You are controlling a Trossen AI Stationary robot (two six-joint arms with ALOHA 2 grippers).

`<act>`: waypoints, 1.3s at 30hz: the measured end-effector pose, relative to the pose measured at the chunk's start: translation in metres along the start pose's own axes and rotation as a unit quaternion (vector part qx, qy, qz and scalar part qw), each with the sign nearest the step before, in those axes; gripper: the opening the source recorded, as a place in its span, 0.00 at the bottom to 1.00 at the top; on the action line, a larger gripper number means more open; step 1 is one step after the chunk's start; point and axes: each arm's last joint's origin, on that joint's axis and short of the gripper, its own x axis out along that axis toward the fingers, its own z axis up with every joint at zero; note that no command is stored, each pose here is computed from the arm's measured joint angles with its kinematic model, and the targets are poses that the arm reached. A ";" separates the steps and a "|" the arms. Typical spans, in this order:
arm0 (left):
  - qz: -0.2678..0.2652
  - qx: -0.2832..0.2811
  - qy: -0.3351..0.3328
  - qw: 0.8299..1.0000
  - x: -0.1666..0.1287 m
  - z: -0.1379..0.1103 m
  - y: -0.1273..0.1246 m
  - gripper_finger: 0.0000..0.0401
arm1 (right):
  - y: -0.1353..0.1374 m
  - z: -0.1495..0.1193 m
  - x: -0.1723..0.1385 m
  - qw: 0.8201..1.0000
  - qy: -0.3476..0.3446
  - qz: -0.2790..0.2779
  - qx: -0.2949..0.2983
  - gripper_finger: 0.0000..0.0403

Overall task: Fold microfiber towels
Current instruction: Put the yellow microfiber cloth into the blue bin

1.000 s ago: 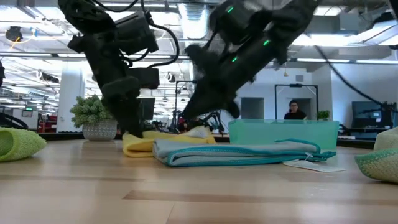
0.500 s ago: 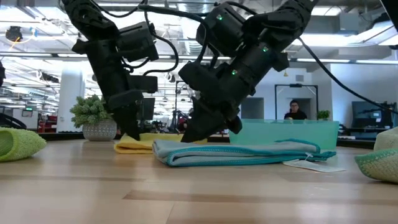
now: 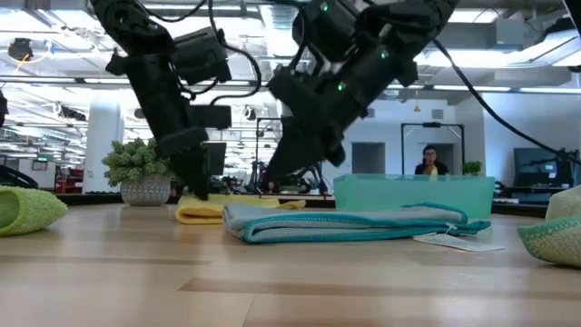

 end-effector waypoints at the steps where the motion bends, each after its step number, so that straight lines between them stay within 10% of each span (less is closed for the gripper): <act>1: 0.009 0.001 -0.003 1.000 -0.004 0.002 0.001 0.28 | -0.001 0.004 -0.005 1.000 -0.007 0.001 -0.005 0.02; 10: 0.010 -0.041 -0.026 0.999 -0.042 0.002 0.011 0.45 | -0.030 0.031 -0.022 0.997 -0.069 -0.021 0.037 0.25; 22: -0.058 -0.088 -0.072 0.992 -0.014 -0.021 0.012 0.55 | -0.093 0.045 0.032 1.000 0.016 0.011 0.004 0.77; 39: -0.042 -0.035 -0.008 0.998 0.023 -0.030 0.007 0.54 | -0.093 0.026 0.082 0.988 0.117 0.003 -0.101 0.74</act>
